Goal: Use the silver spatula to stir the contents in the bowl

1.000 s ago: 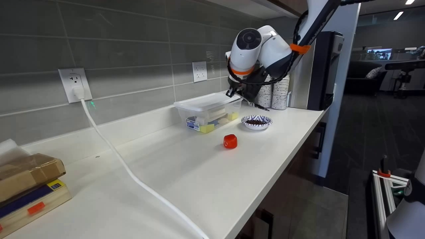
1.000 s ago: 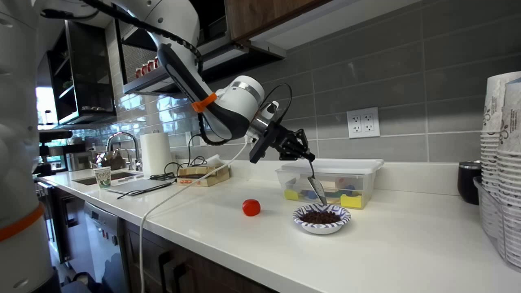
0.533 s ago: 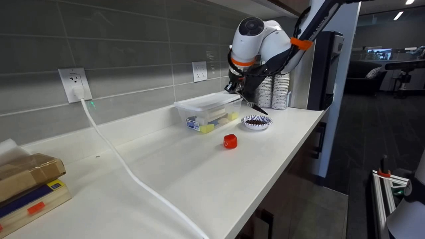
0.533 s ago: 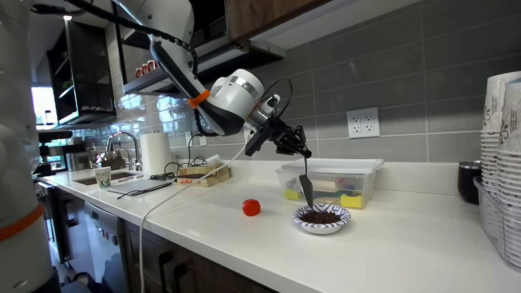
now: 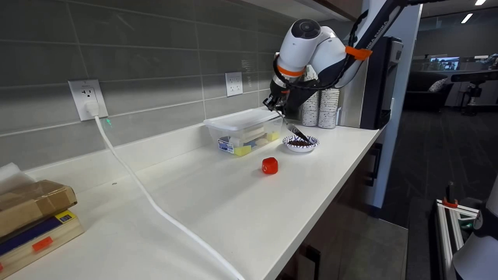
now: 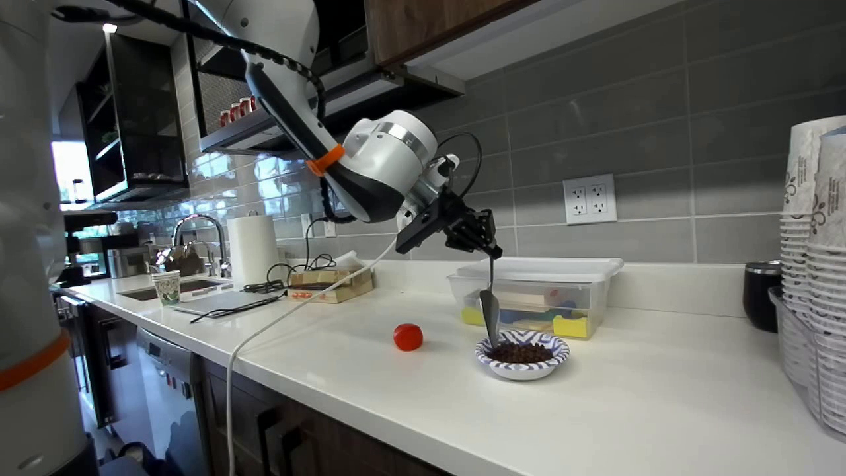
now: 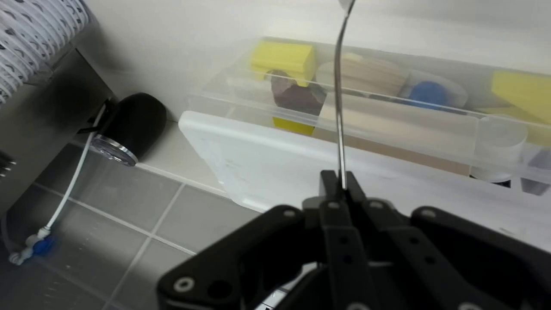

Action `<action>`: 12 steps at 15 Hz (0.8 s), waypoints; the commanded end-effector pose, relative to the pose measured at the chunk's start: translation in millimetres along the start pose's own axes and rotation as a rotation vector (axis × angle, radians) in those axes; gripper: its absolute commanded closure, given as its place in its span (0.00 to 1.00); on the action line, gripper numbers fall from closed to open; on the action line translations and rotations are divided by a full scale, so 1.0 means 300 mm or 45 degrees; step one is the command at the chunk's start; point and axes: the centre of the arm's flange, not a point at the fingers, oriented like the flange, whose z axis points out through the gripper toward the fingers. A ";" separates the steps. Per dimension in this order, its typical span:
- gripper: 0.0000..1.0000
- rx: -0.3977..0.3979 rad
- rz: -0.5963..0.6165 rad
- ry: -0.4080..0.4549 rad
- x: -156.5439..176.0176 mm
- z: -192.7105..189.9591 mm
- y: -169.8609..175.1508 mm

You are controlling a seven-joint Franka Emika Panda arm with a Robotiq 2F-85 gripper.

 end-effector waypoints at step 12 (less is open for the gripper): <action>0.99 -0.019 0.050 0.209 -0.109 0.082 -0.053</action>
